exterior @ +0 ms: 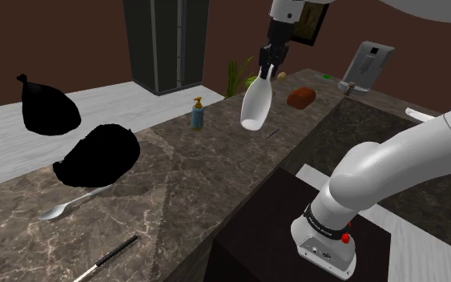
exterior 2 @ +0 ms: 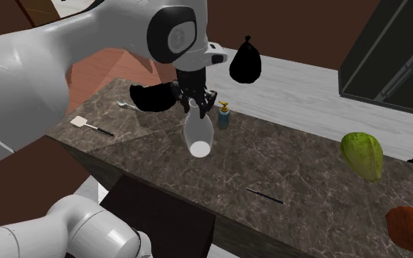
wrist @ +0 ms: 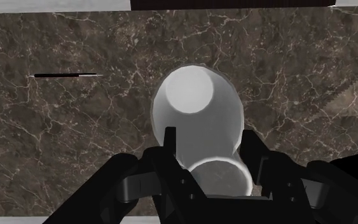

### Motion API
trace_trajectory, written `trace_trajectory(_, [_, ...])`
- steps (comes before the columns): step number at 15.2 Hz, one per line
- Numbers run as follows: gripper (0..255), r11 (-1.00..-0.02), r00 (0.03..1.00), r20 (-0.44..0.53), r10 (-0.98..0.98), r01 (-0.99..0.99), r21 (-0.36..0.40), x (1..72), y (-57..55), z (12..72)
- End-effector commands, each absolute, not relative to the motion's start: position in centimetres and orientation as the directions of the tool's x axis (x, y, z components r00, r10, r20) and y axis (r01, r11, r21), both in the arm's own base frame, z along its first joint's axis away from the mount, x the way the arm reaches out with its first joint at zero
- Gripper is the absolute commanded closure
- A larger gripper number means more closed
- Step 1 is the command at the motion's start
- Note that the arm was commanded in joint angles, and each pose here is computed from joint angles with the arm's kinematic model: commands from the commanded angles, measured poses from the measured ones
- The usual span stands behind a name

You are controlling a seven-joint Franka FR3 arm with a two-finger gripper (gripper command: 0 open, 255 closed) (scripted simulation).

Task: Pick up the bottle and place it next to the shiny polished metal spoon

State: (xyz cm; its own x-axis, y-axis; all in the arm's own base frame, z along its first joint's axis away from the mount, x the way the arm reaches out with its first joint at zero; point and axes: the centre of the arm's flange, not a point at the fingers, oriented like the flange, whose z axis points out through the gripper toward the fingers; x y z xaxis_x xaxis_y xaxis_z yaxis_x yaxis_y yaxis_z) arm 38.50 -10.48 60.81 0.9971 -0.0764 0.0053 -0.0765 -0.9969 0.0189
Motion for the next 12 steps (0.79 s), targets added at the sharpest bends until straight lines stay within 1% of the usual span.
trace_trajectory(1, [255, -0.997, 0.997, 0.005, -0.076, -0.076, 0.019, 38.5, -10.6, 61.9])
trace_trajectory(12, [255, -0.997, 0.997, 0.005, -0.076, -0.076, 0.019, 38.5, -10.6, 67.7])
